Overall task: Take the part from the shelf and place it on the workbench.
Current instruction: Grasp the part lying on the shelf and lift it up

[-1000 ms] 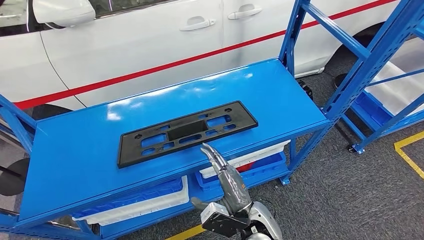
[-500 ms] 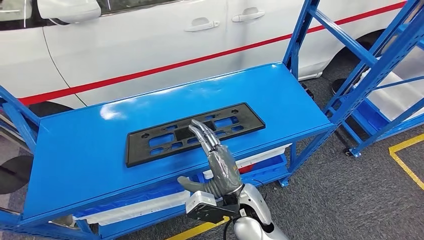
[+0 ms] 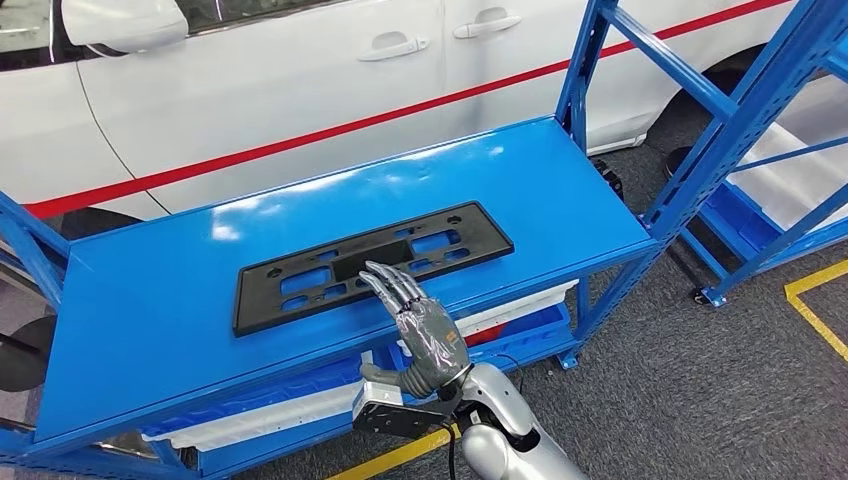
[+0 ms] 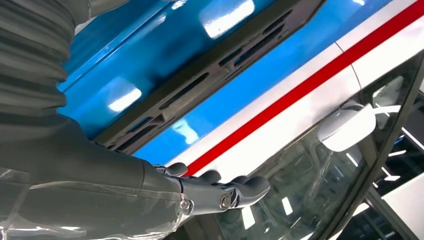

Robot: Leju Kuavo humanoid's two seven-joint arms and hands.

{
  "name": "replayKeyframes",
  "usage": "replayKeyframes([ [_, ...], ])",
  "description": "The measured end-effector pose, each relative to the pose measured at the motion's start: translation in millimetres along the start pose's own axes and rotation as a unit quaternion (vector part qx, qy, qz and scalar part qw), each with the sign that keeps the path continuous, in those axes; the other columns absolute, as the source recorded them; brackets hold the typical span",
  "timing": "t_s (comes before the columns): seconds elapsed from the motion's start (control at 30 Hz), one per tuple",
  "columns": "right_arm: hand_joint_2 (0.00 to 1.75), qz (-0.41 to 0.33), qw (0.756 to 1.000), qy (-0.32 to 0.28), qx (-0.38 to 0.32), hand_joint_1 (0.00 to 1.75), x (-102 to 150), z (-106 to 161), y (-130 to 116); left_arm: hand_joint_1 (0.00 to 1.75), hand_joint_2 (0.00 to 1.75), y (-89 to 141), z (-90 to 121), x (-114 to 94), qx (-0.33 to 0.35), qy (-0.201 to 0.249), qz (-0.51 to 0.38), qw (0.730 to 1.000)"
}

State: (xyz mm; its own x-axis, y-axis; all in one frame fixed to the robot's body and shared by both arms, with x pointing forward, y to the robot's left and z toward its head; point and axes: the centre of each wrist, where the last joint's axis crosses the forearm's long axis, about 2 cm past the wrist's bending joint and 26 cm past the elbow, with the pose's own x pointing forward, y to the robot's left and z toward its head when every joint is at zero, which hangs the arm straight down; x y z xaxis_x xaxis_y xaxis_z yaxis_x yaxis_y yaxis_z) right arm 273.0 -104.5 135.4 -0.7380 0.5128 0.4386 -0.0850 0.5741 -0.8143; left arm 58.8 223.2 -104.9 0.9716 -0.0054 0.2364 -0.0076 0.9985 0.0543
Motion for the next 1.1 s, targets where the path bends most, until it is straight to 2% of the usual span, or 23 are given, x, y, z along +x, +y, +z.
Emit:
replayKeyframes([
  [0.2, 1.75, 0.032, 0.999, 0.018, 0.011, 0.00, -11.0, 6.5, 3.1, 0.00, 0.00, 0.0, 0.3, -2.6, 0.000, 0.002, 0.001, 1.000],
  [0.37, 1.75, 0.102, 0.995, 0.014, -0.014, 0.00, -14.4, 5.2, -0.8, 0.00, 0.00, -0.2, 0.2, -2.0, -0.002, 0.004, 0.005, 1.000],
  [0.57, 1.75, 0.206, 0.977, -0.009, -0.051, 0.00, -16.6, 0.0, -5.7, 0.00, 0.00, -2.4, 0.6, -1.9, -0.008, 0.007, 0.008, 1.000],
  [0.83, 1.75, 0.242, 0.968, -0.024, -0.055, 0.00, -24.4, -6.6, -7.6, 0.00, 0.00, -5.9, 1.3, -2.3, -0.013, 0.009, 0.010, 1.000],
  [1.1, 1.75, 0.248, 0.968, -0.032, -0.032, 0.00, -29.5, -18.5, -7.7, 0.00, 0.00, -7.2, 1.6, -2.6, -0.014, 0.008, 0.016, 1.000],
])
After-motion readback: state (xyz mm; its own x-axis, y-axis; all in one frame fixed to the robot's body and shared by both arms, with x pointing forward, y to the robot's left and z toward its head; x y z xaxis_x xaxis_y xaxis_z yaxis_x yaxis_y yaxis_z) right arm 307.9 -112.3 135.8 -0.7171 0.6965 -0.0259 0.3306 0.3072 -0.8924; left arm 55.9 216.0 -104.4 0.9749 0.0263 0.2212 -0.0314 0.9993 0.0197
